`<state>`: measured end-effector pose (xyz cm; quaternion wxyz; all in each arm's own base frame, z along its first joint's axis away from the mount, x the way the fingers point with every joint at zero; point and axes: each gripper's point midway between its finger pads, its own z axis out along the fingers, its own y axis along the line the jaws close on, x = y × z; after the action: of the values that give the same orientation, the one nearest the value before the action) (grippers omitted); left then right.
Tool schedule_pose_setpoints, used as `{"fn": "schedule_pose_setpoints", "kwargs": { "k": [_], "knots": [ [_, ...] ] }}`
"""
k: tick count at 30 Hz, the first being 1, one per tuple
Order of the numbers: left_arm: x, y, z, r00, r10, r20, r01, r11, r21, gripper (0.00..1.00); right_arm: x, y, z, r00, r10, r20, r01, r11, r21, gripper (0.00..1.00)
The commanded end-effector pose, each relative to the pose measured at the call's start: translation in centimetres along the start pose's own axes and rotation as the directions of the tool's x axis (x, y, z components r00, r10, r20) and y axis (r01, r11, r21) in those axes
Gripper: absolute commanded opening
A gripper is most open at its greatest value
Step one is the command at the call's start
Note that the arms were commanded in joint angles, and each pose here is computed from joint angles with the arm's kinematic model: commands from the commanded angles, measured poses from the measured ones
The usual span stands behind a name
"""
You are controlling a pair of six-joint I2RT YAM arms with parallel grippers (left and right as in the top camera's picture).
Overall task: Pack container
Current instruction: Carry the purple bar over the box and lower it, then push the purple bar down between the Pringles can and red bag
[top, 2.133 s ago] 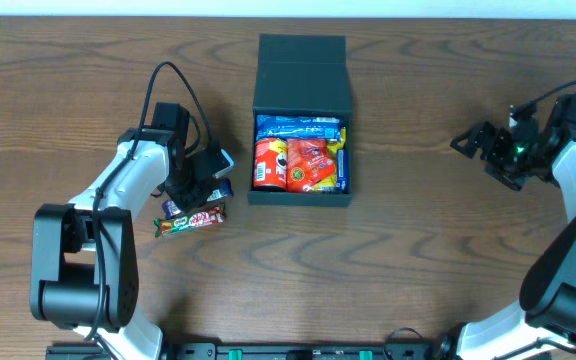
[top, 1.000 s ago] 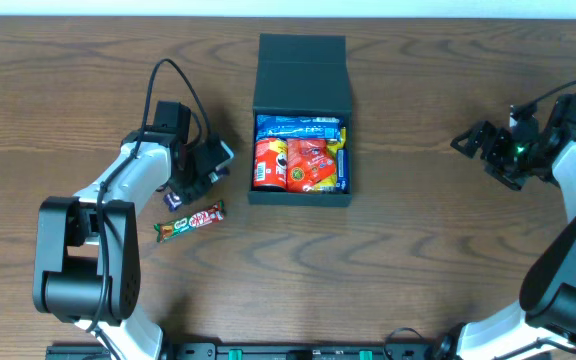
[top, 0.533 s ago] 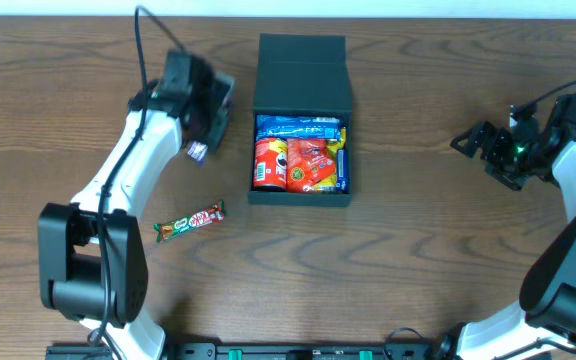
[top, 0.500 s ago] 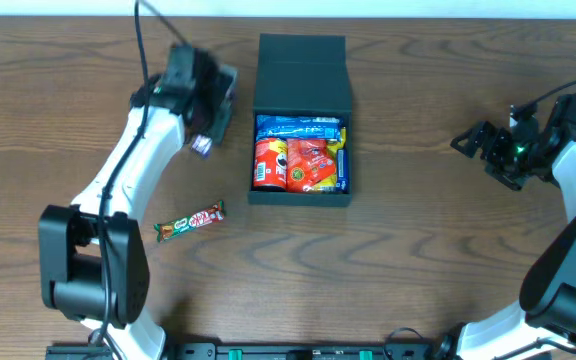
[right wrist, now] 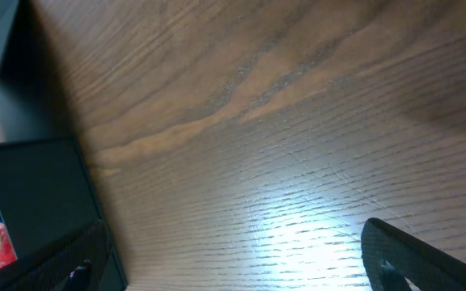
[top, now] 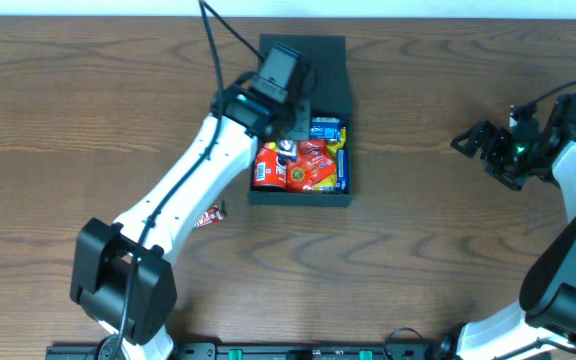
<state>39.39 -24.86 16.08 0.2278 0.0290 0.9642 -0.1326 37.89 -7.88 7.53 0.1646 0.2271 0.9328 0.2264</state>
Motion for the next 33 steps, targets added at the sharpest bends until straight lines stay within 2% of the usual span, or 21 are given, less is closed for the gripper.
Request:
{"fn": "schedule_pose_setpoints", "kwargs": {
  "k": [1,6,9,15,21,22,23,24,25,28,30,32,33],
  "knots": [
    [1.8,-0.2,0.7,0.986,-0.160,-0.036,0.159,0.986,-0.042,0.06,-0.8,1.0,-1.0,0.999,-0.016,0.034,0.017,1.000,-0.012,0.99],
    [4.0,0.3,1.8,0.963,-0.260,-0.078,0.254,0.964,-0.079,0.06,-0.6,0.9,-1.0,1.000,-0.013,0.028,0.014,1.000,-0.010,0.99],
    [5.4,-0.2,3.1,0.952,-0.263,-0.155,0.255,0.965,-0.066,0.06,-0.6,0.9,-1.0,1.000,-0.013,0.027,0.013,1.000,-0.011,0.99],
    [6.6,0.4,5.8,0.967,-0.145,-0.208,0.132,0.988,-0.075,0.06,-0.4,0.9,-1.0,0.999,-0.026,0.020,0.027,1.000,-0.010,0.99],
    [7.5,0.6,6.4,0.959,-0.140,-0.247,0.123,0.989,-0.083,0.08,-0.2,0.9,-1.0,0.999,-0.030,0.010,0.030,1.000,-0.008,0.99],
    [7.5,0.6,6.4,0.960,-0.132,-0.245,0.116,0.990,-0.081,0.10,-0.2,0.9,-1.0,0.999,-0.030,0.010,0.030,1.000,-0.008,0.99],
    [7.2,0.6,6.4,0.966,-0.105,-0.237,0.089,0.993,-0.074,0.19,-0.2,0.9,-1.0,0.999,-0.030,0.010,0.030,1.000,-0.008,0.99],
    [7.1,0.7,6.5,0.970,-0.085,-0.228,0.069,0.995,-0.078,0.40,-0.2,0.9,-1.0,0.999,-0.030,0.011,0.031,0.999,-0.008,0.99],
    [7.0,0.7,6.5,0.971,-0.074,-0.226,0.057,0.995,-0.079,0.56,-0.2,0.9,-1.0,0.999,-0.030,0.011,0.031,0.999,-0.008,0.99],
    [6.7,0.6,6.3,0.973,-0.061,-0.222,0.046,0.996,-0.073,0.82,-0.2,0.9,-1.0,0.999,-0.030,0.011,0.031,0.999,-0.008,0.99],
    [5.7,0.1,5.7,0.979,-0.046,-0.200,0.036,0.998,-0.056,0.90,-0.2,0.9,-1.0,0.999,-0.030,0.010,0.030,1.000,-0.008,0.99],
    [4.4,-0.2,4.9,0.987,-0.019,-0.160,0.011,0.999,-0.051,0.89,-0.2,0.9,-1.0,0.999,-0.030,0.011,0.031,0.999,-0.008,0.99],
    [3.4,-0.4,4.3,0.992,0.008,-0.127,-0.015,0.999,-0.052,0.86,-0.2,0.9,-1.0,0.999,-0.030,0.010,0.030,1.000,-0.008,0.99]
  ]
}}
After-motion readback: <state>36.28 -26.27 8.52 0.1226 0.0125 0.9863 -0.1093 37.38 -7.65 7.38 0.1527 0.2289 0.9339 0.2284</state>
